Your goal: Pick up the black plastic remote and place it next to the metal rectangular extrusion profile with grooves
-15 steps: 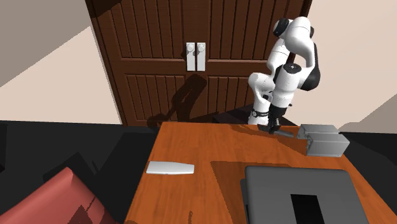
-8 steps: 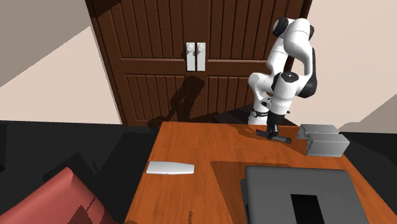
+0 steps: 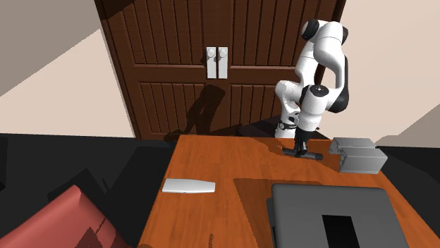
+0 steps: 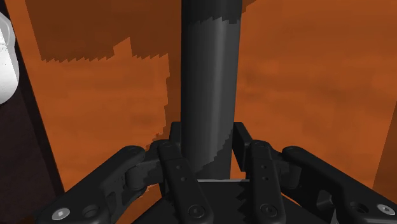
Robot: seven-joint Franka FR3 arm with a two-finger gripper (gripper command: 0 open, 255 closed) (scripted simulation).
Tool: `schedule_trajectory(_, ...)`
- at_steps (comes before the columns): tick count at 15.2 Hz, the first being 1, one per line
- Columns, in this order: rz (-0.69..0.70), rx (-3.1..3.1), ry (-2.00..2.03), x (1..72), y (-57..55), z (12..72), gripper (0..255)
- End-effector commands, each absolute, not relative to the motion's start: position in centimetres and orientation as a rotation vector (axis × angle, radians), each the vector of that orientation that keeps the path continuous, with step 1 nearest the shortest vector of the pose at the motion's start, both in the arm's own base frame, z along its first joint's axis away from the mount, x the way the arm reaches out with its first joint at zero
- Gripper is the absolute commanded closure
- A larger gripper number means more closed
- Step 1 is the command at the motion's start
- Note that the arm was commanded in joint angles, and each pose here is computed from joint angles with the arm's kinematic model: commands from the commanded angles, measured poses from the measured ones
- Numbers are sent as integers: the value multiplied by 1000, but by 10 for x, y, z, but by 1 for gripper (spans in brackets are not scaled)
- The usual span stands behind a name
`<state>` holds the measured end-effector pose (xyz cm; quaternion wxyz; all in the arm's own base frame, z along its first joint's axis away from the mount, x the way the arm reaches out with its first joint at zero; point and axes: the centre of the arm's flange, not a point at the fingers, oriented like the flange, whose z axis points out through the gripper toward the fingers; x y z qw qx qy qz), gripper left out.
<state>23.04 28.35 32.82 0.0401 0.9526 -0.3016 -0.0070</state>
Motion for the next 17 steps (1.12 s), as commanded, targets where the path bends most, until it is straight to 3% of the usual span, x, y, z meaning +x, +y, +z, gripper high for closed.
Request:
schedule_trajectory(1,-22,2918,-923,230,284,328,255)
schedule_trajectory(3,-22,2918,-923,230,284,328,255)
schedule_trajectory(4,-22,2918,-923,230,284,328,0)
schedule_trajectory(9,-22,2918,-923,230,284,328,0)
schedule_trajectory(13,-22,2918,-923,232,287,378,0)
schedule_trajectory(17,-22,2918,-923,232,287,378,0)
